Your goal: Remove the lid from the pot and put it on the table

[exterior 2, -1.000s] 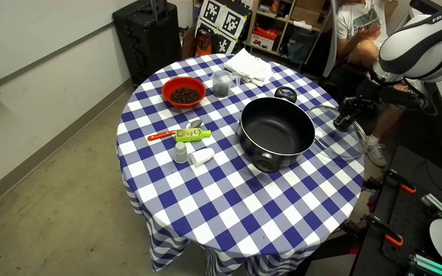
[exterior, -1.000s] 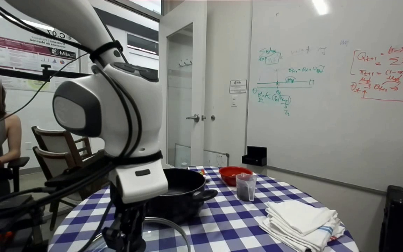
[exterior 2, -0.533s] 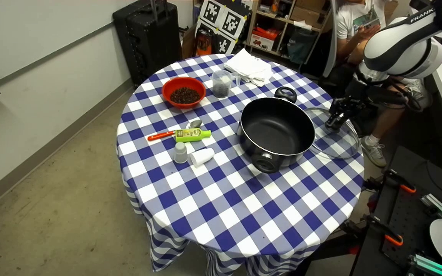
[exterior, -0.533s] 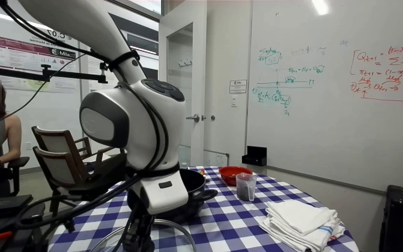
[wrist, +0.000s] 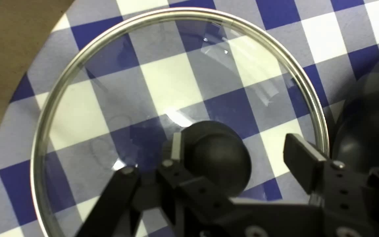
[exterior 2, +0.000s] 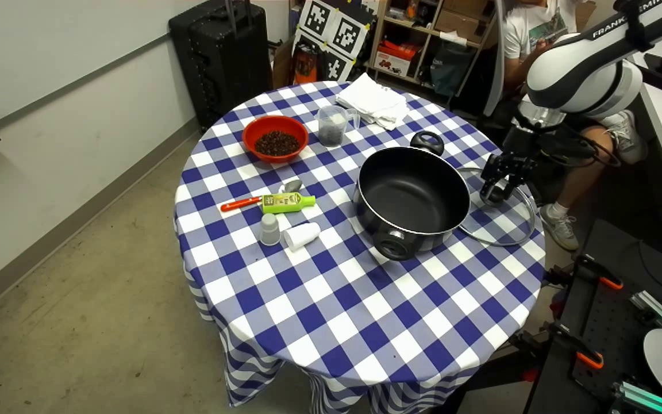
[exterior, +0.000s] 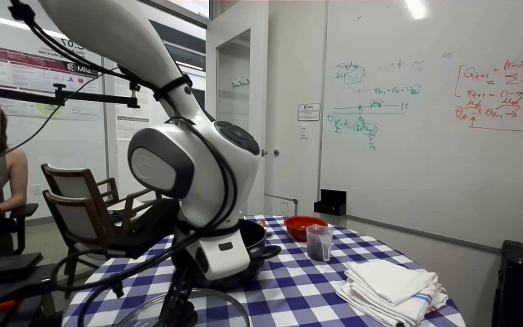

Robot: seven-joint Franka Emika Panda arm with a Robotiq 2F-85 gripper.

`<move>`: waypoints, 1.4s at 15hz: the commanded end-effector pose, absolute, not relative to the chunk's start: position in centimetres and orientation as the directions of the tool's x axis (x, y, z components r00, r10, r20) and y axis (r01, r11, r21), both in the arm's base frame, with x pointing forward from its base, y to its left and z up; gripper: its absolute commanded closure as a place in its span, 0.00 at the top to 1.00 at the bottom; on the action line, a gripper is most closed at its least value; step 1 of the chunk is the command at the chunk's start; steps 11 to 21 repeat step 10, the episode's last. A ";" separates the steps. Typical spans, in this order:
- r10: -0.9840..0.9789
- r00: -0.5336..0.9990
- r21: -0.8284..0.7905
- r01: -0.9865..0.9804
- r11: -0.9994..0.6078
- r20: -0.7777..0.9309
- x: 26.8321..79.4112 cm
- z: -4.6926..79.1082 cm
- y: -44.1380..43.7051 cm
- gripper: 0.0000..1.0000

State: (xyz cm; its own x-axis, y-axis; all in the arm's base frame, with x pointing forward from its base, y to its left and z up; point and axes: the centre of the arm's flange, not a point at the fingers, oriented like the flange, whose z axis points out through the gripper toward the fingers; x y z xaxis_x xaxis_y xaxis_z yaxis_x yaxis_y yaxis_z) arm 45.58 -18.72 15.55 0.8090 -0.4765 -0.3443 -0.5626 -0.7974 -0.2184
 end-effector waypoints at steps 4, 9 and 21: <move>-0.462 0.812 -0.223 -0.554 -0.802 -0.356 45.9 15.2 -18.1 0.94; -0.462 0.812 -0.223 -0.554 -0.802 -0.356 45.9 15.2 -18.2 0.94; -0.462 0.812 -0.223 -0.554 -0.802 -0.356 45.9 15.2 -18.2 0.94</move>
